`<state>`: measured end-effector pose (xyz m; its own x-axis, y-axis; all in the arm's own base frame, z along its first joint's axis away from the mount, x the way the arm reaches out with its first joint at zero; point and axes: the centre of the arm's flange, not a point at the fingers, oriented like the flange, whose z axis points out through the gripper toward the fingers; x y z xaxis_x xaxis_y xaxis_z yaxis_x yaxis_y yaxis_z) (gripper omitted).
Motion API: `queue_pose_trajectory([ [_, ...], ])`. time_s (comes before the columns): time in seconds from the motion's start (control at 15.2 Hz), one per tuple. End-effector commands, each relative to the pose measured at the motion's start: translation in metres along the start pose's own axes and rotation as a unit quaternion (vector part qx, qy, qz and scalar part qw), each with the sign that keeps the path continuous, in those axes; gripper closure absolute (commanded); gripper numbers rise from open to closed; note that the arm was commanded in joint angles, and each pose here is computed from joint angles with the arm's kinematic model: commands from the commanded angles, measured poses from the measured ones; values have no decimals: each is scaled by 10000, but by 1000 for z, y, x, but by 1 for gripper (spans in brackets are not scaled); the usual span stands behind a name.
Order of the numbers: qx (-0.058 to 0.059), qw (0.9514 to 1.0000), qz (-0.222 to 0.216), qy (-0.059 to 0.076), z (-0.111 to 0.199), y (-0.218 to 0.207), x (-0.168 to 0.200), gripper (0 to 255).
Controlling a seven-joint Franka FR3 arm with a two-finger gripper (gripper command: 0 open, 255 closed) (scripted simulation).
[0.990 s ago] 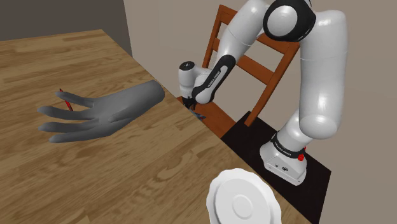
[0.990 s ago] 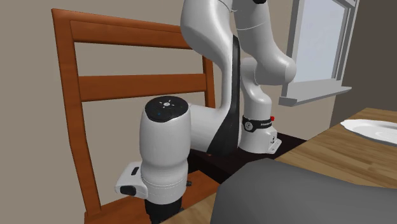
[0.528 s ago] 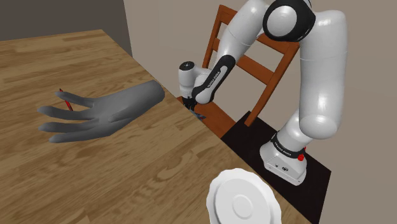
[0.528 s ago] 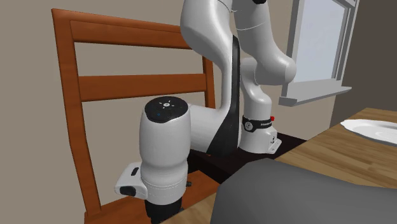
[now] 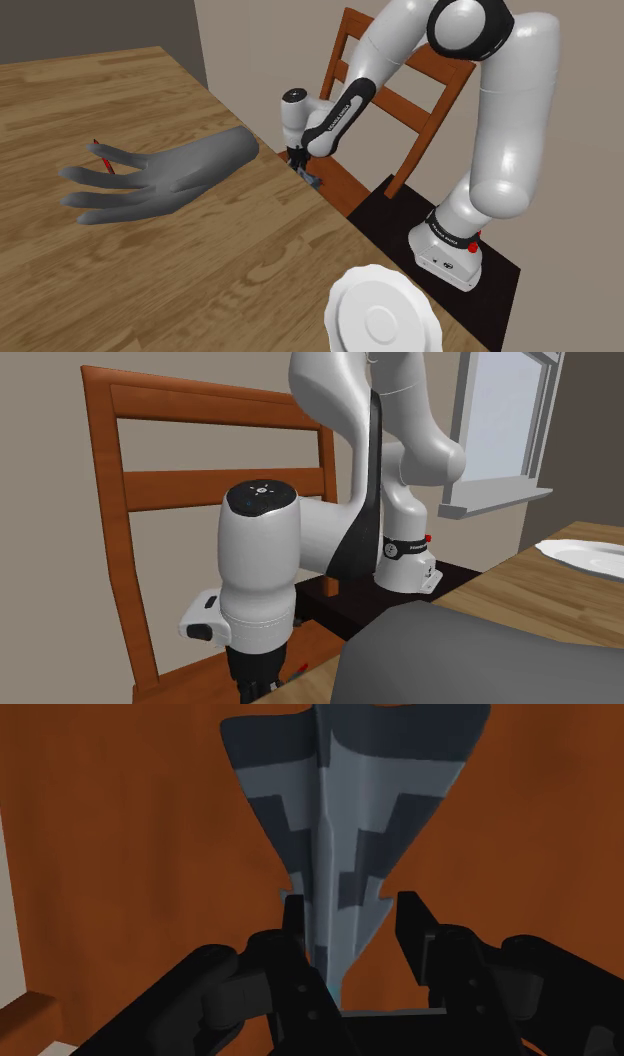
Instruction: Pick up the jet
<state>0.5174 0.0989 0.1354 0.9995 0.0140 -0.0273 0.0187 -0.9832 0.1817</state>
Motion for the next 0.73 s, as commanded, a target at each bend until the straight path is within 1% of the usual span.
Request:
queue_pose_trajectory([
  [0.0,0,10000,0,-1,-10,3,0,255],
  [0.53,0,10000,0,-1,-52,10,-1,255],
  [0.66,0,10000,0,-2,-53,10,-1,255],
])
